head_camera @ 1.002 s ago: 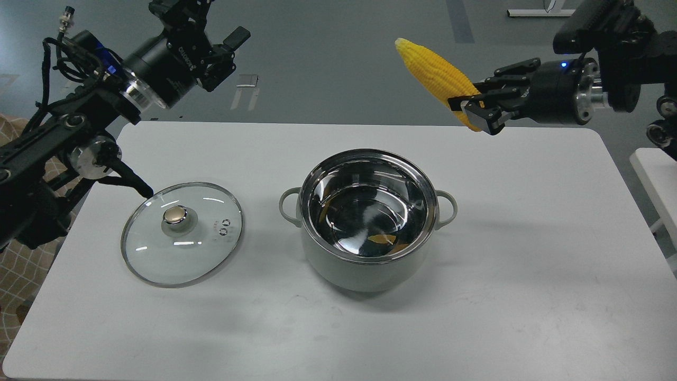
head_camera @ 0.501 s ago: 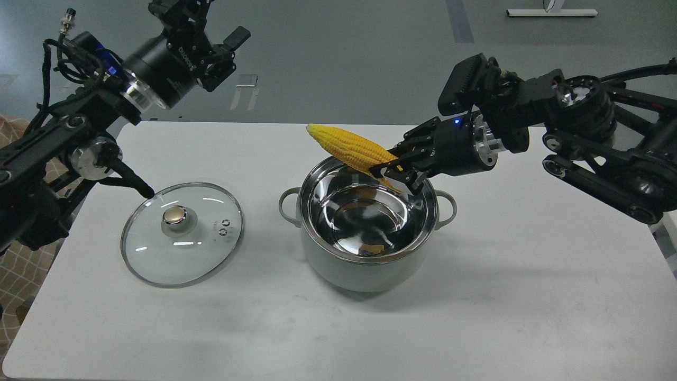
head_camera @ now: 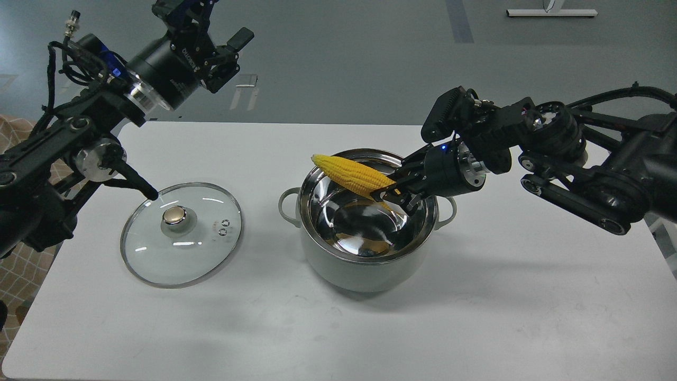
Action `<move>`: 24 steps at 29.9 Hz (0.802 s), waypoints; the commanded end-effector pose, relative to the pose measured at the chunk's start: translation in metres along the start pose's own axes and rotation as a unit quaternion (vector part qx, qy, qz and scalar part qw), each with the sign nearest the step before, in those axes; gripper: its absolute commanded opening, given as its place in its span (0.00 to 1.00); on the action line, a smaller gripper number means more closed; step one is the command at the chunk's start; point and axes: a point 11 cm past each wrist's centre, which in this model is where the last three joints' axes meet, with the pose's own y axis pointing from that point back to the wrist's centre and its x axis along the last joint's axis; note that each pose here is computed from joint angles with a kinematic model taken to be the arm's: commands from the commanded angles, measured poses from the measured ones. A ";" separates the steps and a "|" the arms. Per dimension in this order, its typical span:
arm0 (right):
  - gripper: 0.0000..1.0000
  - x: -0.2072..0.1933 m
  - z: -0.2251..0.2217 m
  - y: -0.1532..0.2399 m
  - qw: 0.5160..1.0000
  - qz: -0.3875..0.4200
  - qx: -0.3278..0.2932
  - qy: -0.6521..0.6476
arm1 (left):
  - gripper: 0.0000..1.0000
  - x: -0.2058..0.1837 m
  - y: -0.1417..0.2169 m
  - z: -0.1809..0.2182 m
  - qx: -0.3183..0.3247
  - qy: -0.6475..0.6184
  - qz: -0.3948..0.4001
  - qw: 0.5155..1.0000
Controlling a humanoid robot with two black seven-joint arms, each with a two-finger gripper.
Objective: Open pot and put corn in
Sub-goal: 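Carry the corn cob over the pot and lower it inside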
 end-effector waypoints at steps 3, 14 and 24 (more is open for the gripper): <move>0.18 -0.001 -0.004 -0.009 1.000 -0.003 0.006 -0.001 | 0.91 0.002 0.003 -0.002 0.000 0.003 0.005 1.000; 0.22 -0.013 -0.003 -0.017 1.000 -0.025 0.005 -0.002 | 0.90 0.002 0.005 -0.004 0.002 0.005 0.007 1.000; 0.41 -0.014 -0.003 -0.018 1.000 -0.026 0.005 -0.004 | 0.90 0.001 0.006 -0.008 0.005 0.007 0.007 1.000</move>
